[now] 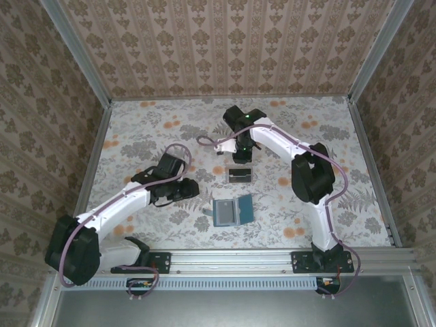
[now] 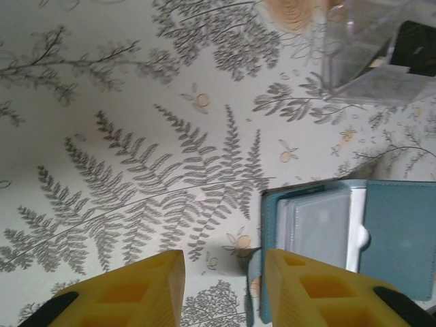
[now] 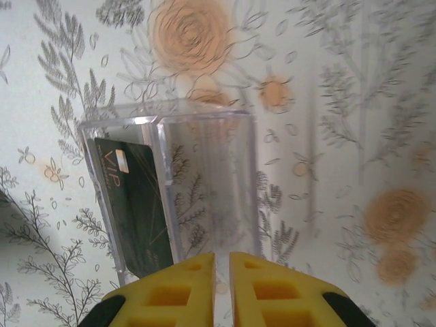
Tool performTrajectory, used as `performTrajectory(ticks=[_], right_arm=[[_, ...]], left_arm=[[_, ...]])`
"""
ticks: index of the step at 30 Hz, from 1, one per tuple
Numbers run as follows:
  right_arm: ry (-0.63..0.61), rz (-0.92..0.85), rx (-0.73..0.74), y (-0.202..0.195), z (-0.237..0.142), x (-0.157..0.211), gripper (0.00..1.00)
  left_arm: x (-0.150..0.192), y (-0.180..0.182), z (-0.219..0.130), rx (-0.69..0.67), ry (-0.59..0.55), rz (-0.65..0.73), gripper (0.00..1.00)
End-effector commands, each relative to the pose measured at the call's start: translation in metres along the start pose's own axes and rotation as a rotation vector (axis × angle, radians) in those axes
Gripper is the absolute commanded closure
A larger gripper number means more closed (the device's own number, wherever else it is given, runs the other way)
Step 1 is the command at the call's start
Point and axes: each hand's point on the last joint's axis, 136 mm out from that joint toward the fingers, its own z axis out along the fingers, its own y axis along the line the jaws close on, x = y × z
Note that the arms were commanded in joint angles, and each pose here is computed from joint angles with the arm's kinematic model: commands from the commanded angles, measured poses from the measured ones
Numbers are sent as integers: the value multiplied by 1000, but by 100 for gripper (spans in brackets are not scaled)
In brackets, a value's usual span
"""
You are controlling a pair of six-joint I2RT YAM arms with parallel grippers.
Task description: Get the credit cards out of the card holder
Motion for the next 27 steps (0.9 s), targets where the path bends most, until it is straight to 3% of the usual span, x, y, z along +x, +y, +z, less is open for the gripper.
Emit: performTrajectory(ticks=[1,15,21,27], right_arm=[[-55,95,77,-5,-30,-6,85],[-280,783,135,20,-60,11,79],[-341,1067,23,50,-56,19,80],[-393,1244,-162,84,-46,15,82]], left_arm=[[-6,-18,-7,22,-13,37,64],[27,-58,35,41,120,152,75],[45,-47,49,-12,168,166,81],[56,-28,56,-53,190,145,85]])
